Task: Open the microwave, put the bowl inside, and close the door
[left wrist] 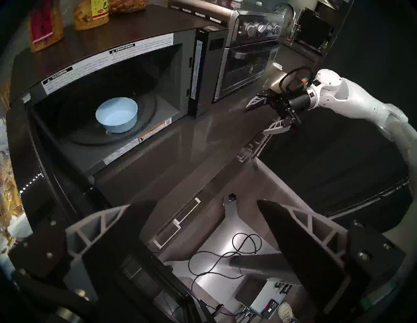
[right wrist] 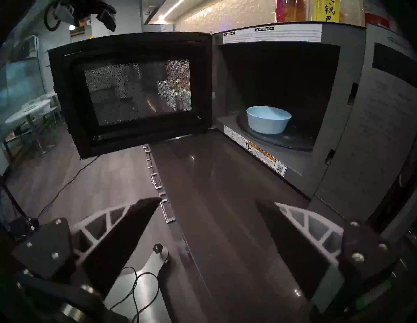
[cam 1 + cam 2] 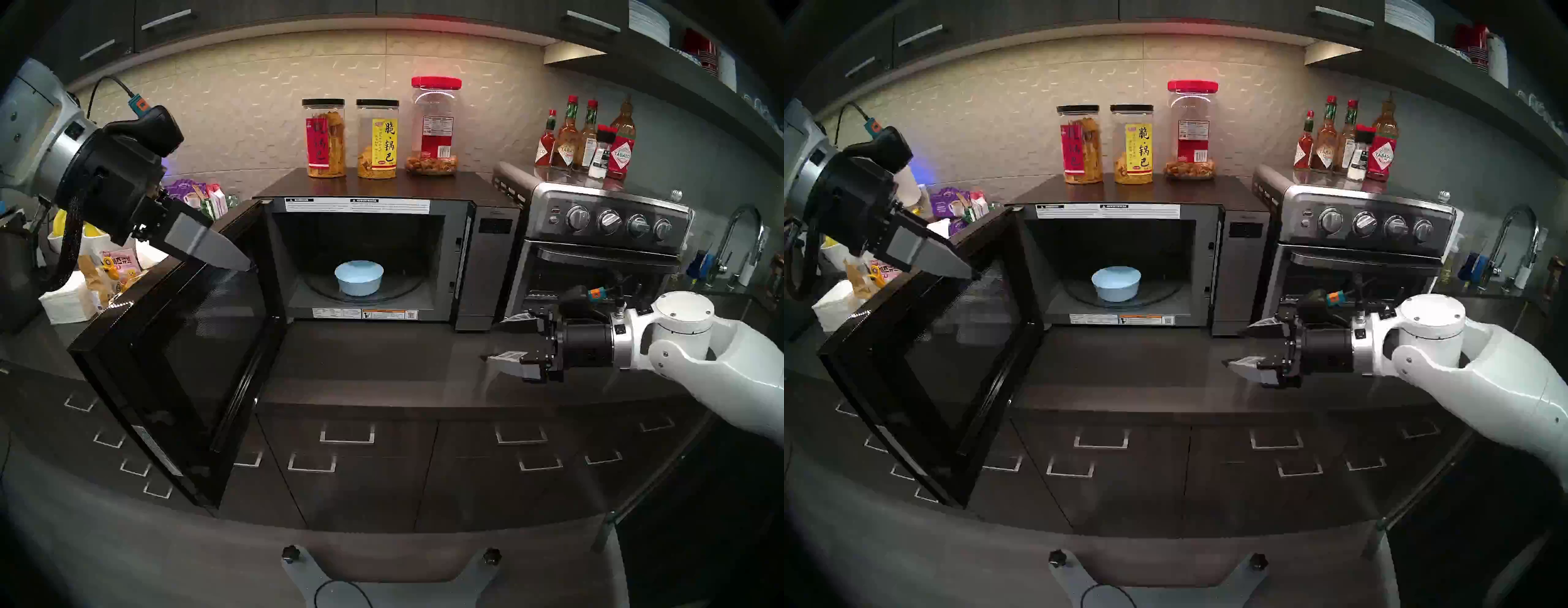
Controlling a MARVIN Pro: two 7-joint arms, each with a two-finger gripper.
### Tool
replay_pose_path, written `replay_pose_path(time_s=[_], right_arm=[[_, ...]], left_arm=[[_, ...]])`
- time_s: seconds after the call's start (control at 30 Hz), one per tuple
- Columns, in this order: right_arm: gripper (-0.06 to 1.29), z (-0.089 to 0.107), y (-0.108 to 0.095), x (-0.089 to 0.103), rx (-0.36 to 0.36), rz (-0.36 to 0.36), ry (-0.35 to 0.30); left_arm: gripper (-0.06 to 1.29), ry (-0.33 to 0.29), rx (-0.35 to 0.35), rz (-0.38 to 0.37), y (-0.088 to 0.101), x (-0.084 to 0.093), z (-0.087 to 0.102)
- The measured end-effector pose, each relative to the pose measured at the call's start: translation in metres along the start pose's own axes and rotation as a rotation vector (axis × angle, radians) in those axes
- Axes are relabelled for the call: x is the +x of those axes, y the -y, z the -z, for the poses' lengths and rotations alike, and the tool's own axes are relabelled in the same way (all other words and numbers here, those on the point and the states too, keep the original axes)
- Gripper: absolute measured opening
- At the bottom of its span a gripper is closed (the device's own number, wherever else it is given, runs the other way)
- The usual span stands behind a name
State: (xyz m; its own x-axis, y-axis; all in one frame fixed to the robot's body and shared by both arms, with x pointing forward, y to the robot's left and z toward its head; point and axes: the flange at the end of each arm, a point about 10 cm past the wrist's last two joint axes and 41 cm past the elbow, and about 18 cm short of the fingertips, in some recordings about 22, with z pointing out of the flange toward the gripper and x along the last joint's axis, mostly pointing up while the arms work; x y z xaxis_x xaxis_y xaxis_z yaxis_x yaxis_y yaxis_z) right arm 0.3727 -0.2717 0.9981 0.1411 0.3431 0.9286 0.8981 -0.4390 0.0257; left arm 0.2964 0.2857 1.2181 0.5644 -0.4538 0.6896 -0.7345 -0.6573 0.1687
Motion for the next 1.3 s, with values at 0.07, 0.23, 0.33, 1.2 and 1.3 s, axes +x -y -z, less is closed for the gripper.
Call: replay_pose_path(time_s=[0.07, 0.23, 0.33, 1.2, 1.3], right_arm=[[1.19, -0.0015, -0.0003, 0.0002, -0.005, 0.000, -0.002], [1.19, -0.0049, 0.0003, 0.0012, -0.012, -0.007, -0.010], [1.19, -0.0061, 0.0003, 0.0016, -0.016, -0.013, -0.013], [1.19, -0.0081, 0.0008, 0.0026, -0.021, -0.023, -0.019], [1.19, -0.0081, 0.0009, 0.0026, -0.020, -0.023, -0.018]], left_arm=[[1.27, 0.000, 0.000, 0.000, 0.0000, 0.0000, -0.0001], [1.27, 0.001, 0.000, 0.000, 0.0001, -0.0001, -0.0002], [1.27, 0.001, -0.001, 0.001, 0.0001, -0.0001, -0.0003], [1.27, 0.002, -0.001, 0.001, 0.0001, -0.0002, -0.0006], [1.27, 0.002, -0.001, 0.001, 0.0001, -0.0002, -0.0006]])
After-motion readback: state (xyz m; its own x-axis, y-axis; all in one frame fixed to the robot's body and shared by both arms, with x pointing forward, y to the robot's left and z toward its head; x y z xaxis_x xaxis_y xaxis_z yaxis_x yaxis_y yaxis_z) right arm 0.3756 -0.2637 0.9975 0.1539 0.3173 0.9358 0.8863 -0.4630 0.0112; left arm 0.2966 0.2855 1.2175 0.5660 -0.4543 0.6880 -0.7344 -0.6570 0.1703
